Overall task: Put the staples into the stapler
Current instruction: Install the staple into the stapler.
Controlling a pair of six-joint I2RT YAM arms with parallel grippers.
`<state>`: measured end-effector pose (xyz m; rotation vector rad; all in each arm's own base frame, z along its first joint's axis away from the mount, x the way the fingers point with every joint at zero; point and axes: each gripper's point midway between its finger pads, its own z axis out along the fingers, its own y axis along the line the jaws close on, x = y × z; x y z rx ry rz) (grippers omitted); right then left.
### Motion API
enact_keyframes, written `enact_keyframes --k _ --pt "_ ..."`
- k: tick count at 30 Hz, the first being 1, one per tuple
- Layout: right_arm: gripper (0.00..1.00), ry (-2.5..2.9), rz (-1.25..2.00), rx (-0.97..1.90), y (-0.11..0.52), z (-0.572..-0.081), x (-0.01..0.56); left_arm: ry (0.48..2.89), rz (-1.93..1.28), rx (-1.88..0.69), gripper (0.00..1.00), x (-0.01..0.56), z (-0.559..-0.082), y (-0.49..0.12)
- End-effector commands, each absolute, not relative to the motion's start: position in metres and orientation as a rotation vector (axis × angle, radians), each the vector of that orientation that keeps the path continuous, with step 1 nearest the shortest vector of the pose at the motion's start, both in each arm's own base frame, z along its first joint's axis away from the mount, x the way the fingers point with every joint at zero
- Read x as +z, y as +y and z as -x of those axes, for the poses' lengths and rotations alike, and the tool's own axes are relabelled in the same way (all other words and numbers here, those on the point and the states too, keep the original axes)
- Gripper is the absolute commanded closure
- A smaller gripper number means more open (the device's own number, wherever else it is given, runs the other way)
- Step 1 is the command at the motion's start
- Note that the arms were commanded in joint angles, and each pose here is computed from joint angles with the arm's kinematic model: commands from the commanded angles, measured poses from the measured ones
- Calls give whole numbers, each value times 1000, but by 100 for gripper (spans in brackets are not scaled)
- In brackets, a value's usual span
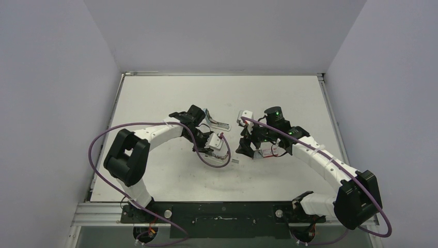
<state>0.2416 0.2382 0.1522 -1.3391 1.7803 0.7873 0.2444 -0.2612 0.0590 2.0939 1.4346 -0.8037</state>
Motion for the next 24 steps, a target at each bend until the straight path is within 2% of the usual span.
enact_keyframes --k 1,24 --pt "21 1680 1344 782 245 -248 178 1376 -2098 -797 100 68 -244 -266" --pt "21 1682 1349 781 245 -248 176 1380 -2034 -851 100 80 -251 -269"
